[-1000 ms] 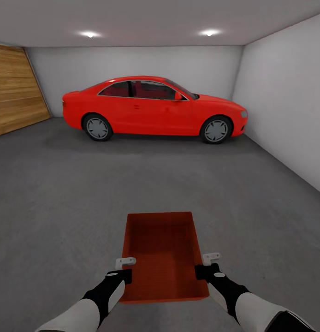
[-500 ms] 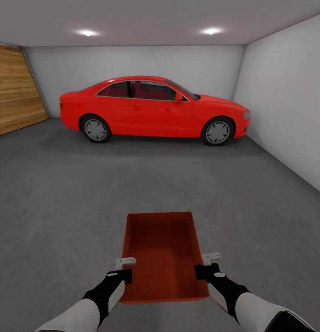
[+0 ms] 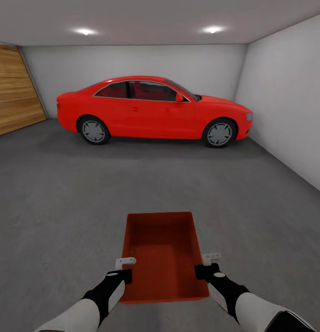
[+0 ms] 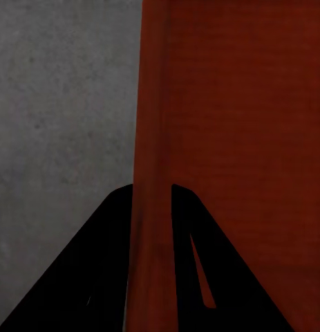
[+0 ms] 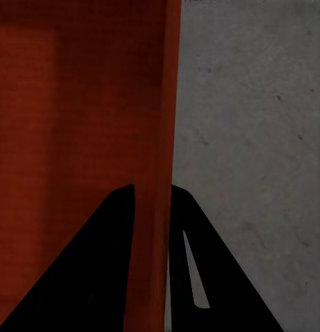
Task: Move the two storage containers from the living room to the garage. In the garage, place one container on the floor and stack the other container on top of it (either order is fine).
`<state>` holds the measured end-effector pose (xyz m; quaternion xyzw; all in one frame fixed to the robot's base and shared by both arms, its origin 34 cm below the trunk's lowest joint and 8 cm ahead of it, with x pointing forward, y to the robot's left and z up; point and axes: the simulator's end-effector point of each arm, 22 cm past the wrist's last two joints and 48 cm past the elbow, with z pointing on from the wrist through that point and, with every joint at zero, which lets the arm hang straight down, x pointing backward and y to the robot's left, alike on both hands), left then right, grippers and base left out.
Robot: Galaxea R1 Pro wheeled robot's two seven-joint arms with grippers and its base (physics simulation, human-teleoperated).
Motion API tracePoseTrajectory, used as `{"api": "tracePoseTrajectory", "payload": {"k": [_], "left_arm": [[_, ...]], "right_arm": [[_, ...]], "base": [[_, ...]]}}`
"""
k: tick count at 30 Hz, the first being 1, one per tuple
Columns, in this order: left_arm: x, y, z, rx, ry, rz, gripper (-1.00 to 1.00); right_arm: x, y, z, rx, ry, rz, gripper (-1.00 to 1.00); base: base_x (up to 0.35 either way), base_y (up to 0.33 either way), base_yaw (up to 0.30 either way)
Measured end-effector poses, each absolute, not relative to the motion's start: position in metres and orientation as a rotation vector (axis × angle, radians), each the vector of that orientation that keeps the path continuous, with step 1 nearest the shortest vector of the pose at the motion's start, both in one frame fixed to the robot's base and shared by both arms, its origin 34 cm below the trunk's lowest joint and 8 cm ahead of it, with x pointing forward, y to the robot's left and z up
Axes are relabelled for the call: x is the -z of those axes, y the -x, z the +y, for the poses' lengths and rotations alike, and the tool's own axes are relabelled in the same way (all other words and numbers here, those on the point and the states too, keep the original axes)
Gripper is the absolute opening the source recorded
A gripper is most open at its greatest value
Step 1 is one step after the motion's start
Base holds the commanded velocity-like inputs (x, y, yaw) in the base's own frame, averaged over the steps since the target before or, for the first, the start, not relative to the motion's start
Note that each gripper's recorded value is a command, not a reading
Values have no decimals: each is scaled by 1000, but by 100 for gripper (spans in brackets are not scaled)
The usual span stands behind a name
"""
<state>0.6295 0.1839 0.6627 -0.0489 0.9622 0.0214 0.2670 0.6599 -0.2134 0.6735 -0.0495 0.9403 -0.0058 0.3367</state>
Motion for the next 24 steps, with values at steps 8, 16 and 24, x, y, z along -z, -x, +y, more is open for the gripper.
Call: {"api": "tracePoseTrajectory", "payload": {"k": [8,16,24], "left_arm": [[-663,-630,184,-58,132,2597,-100],[-663,-630,184,-58,132,2597,-100],[-663,-629,184,-58,132,2597,-100]], "right_arm": [[-673,-660,-213,15,129,2451,-100],[-673,-660,-213,15,129,2451,-100],[-673,-660,-214,15,129,2451,-100]], "base": [[322,0,0],[322,0,0],[322,0,0]]}}
